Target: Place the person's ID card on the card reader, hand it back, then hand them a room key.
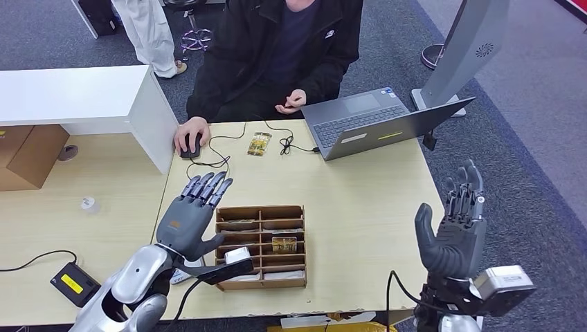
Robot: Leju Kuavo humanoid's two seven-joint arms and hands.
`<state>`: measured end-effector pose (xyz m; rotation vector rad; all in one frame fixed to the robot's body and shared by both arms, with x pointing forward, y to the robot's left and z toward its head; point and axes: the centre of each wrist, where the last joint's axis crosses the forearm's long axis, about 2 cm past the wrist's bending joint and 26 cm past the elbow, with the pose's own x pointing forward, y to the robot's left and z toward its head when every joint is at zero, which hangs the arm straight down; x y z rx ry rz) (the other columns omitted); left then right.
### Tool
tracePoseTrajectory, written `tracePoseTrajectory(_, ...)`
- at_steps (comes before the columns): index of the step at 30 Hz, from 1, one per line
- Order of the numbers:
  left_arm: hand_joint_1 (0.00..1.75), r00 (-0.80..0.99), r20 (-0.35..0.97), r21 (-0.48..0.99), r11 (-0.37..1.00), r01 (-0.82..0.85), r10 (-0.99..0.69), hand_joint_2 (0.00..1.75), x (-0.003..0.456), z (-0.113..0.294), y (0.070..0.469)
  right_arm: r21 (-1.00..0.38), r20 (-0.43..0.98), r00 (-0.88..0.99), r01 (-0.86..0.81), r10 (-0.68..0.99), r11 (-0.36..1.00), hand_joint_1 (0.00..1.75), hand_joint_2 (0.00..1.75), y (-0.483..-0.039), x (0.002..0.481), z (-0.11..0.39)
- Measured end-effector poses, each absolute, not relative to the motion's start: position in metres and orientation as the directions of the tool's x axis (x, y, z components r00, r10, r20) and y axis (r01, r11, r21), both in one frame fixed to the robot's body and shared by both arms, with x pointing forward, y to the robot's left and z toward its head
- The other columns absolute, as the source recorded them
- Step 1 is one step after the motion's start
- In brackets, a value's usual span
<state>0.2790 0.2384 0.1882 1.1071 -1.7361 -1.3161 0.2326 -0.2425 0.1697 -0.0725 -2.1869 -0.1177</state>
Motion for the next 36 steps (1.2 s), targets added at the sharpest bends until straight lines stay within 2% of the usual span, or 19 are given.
tracePoseTrajectory(36, 0.0, -0.42, 0.079, 0.972, 0.164, -0.17, -0.904, 1.75, 0.296, 0.182, 0.225, 0.066, 0.812, -0.583, 0.067, -0.015, 0.996, 0.0, 1.75, -0.234, 0.242, 0.172)
